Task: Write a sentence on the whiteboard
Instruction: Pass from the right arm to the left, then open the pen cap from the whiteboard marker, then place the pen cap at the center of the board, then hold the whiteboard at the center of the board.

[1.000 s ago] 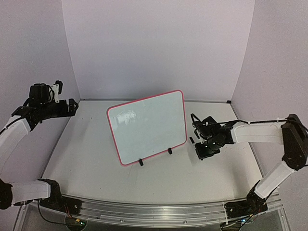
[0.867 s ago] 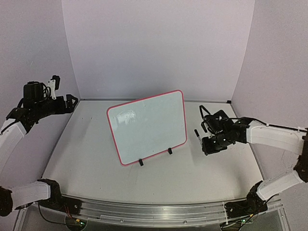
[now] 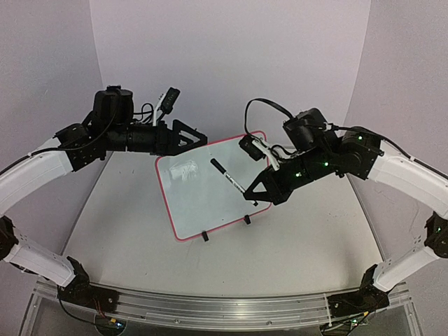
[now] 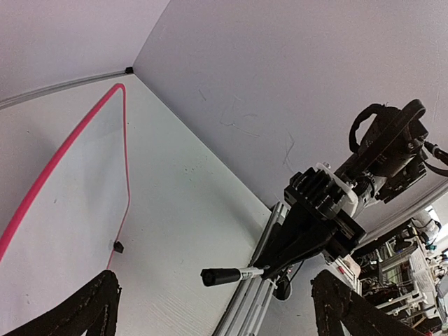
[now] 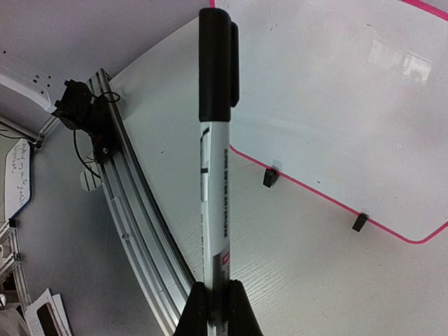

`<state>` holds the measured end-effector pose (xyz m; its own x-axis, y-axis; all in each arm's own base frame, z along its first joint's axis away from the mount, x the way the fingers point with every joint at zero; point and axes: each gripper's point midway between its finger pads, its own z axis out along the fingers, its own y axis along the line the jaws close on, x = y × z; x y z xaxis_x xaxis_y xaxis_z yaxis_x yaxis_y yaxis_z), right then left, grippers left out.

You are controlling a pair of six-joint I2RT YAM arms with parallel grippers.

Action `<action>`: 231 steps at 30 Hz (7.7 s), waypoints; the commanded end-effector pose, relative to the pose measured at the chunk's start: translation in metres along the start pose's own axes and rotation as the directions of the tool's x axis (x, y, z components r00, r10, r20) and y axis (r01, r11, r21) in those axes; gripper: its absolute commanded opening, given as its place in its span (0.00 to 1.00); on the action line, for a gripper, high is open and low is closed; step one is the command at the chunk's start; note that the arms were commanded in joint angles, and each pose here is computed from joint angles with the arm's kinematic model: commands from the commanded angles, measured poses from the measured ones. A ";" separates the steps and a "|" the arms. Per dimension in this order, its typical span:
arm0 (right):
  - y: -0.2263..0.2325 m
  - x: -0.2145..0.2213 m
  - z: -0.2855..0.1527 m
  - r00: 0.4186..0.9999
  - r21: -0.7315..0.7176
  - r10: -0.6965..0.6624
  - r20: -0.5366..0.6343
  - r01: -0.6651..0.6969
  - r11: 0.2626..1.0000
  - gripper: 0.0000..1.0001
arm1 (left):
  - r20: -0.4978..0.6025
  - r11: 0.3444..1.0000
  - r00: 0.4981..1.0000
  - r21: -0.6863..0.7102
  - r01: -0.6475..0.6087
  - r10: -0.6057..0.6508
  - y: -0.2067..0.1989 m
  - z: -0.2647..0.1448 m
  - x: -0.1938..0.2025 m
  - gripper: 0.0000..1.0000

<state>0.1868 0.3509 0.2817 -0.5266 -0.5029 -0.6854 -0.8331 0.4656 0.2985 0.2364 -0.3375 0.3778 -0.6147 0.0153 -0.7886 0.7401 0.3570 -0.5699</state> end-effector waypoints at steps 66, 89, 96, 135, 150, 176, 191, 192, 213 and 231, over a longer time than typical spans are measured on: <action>-0.026 -0.090 -0.051 0.669 -0.267 0.309 0.676 -0.169 0.949 0.79 | 0.300 0.958 0.943 0.281 0.053 -0.140 -0.030 0.013 -0.040 0.00; 0.002 -0.114 -0.058 0.662 -0.484 0.390 0.641 -0.047 0.874 0.40 | 0.253 0.937 0.954 0.343 0.065 -0.158 -0.036 0.023 -0.038 0.00; 0.001 -0.115 -0.061 0.652 -0.491 0.396 0.646 -0.042 0.870 0.36 | 0.233 0.933 0.958 0.352 0.077 -0.168 -0.036 0.025 -0.035 0.00; -0.036 -0.091 -0.075 0.552 -0.519 0.483 0.680 -0.104 0.848 0.00 | 0.455 0.959 0.876 0.282 0.026 -0.157 -0.018 -0.051 -0.080 0.00; -0.062 -0.074 -0.082 0.671 -0.170 0.277 0.687 -0.222 0.960 0.00 | 0.327 0.959 0.944 -0.277 0.053 0.042 0.055 -0.079 -0.077 0.00; -0.093 -0.018 -0.093 0.746 0.109 0.162 0.647 -0.301 0.947 0.00 | 0.181 0.457 0.902 -0.813 0.361 -0.392 0.275 -0.103 0.169 0.00; -0.099 -0.016 -0.081 0.761 0.119 0.170 0.626 -0.309 0.944 0.00 | 0.135 0.429 0.867 -0.826 0.366 -0.479 0.291 -0.091 0.206 0.21; -0.099 -0.016 -0.080 0.762 0.120 0.171 0.625 -0.310 0.943 0.00 | 0.135 0.428 0.867 -0.826 0.366 -0.479 0.291 -0.091 0.206 0.22; -0.089 -0.020 -0.075 0.773 0.065 0.187 0.607 -0.283 0.957 0.00 | 0.214 0.433 0.922 -0.833 0.345 -0.322 0.251 -0.133 0.143 0.73; -0.026 -0.070 -0.032 0.766 -0.171 0.212 0.606 -0.135 0.976 0.00 | -0.016 0.955 0.999 -0.292 -0.046 0.043 0.124 -0.077 0.019 0.96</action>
<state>0.2482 0.3257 0.2984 -0.5413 0.1006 -0.8348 -0.7012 0.4939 0.5142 0.3032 -0.1983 0.2854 -0.6550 -0.0401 -0.7546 0.4659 0.7648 -0.4450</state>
